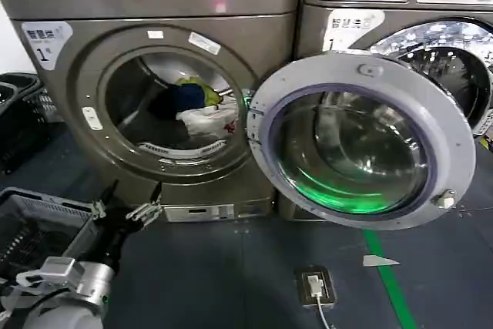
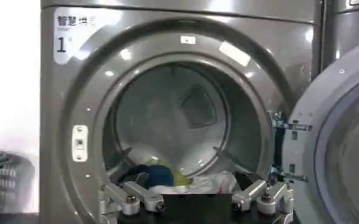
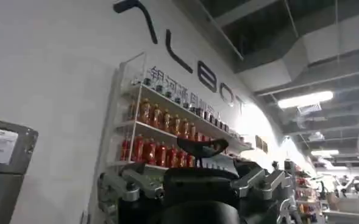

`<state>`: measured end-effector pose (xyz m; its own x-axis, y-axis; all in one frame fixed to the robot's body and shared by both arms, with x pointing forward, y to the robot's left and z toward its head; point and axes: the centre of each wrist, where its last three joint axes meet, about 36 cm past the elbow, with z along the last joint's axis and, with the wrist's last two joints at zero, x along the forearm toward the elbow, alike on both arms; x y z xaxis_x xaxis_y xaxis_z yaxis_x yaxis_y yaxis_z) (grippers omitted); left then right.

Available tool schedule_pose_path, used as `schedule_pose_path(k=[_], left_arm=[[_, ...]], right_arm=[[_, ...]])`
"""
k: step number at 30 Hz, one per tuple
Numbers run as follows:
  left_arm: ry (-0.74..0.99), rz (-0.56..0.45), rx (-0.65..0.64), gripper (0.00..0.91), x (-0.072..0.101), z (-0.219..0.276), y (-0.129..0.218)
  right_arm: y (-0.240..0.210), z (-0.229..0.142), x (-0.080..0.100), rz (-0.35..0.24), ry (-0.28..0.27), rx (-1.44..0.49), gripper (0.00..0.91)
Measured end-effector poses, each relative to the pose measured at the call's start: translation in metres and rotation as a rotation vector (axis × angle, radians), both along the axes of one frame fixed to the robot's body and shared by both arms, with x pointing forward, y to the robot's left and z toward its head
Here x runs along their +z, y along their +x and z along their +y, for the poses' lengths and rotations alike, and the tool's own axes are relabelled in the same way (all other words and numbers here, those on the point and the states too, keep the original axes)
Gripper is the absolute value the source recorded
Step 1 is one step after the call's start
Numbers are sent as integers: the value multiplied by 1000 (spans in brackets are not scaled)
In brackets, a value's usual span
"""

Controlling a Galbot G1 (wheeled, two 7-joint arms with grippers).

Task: Grasp the clothes from the dryer.

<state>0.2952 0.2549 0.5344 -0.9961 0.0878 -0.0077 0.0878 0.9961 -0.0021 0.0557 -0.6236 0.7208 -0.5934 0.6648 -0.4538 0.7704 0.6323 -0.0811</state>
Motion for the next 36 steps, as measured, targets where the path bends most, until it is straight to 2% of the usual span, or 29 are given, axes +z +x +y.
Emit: schedule_pose_path(k=[14, 36], left_arm=[[-3, -8, -2, 907, -2, 0, 6], [8, -17, 4, 907, 3, 4, 1]], right_arm=[[2, 0, 3, -9, -27, 5, 907], [6, 6, 1, -2, -24, 24, 907]])
